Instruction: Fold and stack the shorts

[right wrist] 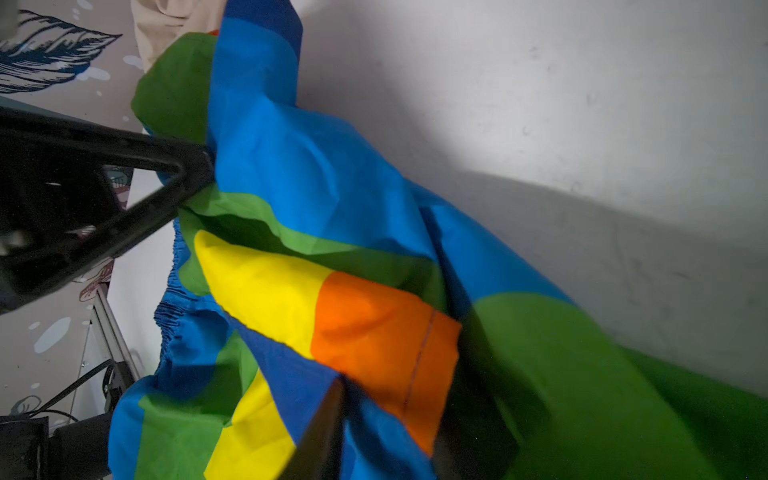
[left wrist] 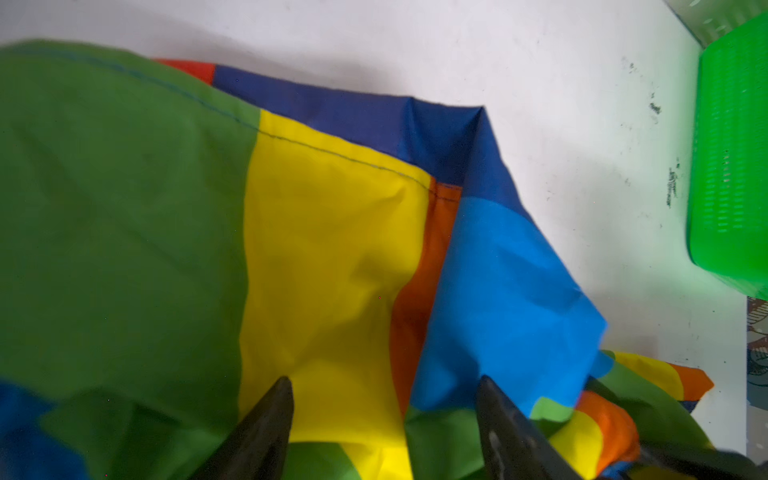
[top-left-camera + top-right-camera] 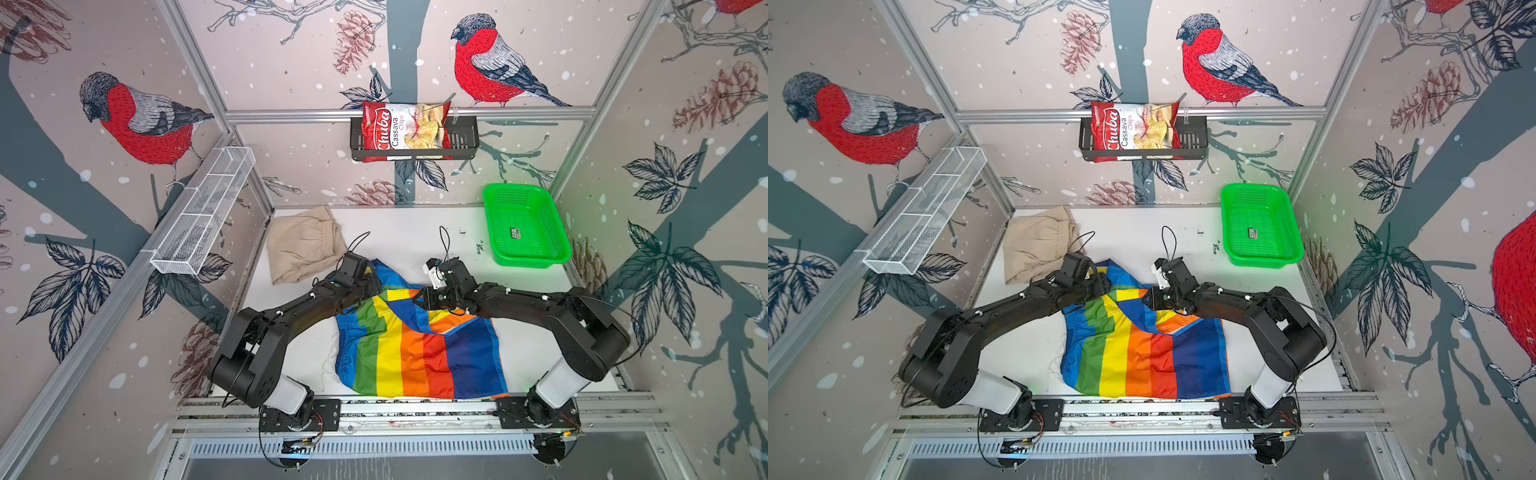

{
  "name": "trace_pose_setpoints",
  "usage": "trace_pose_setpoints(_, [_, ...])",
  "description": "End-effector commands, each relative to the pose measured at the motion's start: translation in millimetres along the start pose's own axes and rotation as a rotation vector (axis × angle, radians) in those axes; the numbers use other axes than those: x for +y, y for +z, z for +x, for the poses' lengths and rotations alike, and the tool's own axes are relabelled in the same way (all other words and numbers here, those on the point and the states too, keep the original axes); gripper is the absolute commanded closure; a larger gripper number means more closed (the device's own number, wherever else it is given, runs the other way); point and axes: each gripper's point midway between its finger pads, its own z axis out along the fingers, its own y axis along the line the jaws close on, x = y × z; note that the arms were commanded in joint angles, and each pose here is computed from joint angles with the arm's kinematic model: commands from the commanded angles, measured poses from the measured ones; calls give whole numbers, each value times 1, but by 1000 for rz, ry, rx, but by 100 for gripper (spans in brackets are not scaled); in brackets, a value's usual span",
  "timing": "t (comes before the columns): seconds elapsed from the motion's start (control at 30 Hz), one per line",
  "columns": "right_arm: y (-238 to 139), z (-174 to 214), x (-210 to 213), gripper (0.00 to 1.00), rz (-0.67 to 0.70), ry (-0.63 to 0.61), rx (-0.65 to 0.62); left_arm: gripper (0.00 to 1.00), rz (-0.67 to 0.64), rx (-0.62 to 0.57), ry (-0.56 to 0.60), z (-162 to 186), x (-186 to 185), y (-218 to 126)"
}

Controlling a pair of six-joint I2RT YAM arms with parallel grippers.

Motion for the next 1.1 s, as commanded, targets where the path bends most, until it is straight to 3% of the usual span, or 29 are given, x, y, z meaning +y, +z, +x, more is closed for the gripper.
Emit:
trace_pose_setpoints(0.0, [-10, -32, 12, 93, -18, -39, -98, 31, -13, -1, 13, 1, 4, 2])
trace_pose_setpoints(0.17, [-54, -102, -5, 99, 133, -103, -267, 30, -47, 11, 15, 7, 13, 5])
trace_pose_setpoints(0.4, [-114, -192, -57, 98, 303, -54, -523, 29, -80, 31, 20, 11, 21, 14])
trace_pose_setpoints(0.57, [-106, -228, -102, 98, 429, -50, -555, 28, -72, 14, 58, -7, 9, 16])
trace_pose_setpoints(0.8, [-70, -271, -181, 92, 562, -21, -525, 26, -21, -86, 53, -70, -22, 8])
trace_pose_setpoints(0.87, [-60, -285, -193, 86, 565, -34, -529, 25, 5, -105, 56, -84, -30, 7])
trace_pose_setpoints(1.0, [-46, -309, -221, 45, 639, -40, -526, 23, 9, -103, 73, -98, -40, 9])
trace_pose_setpoints(1.07, [-41, -313, -229, 38, 660, -29, -507, 22, 4, -101, 73, -100, -39, 7])
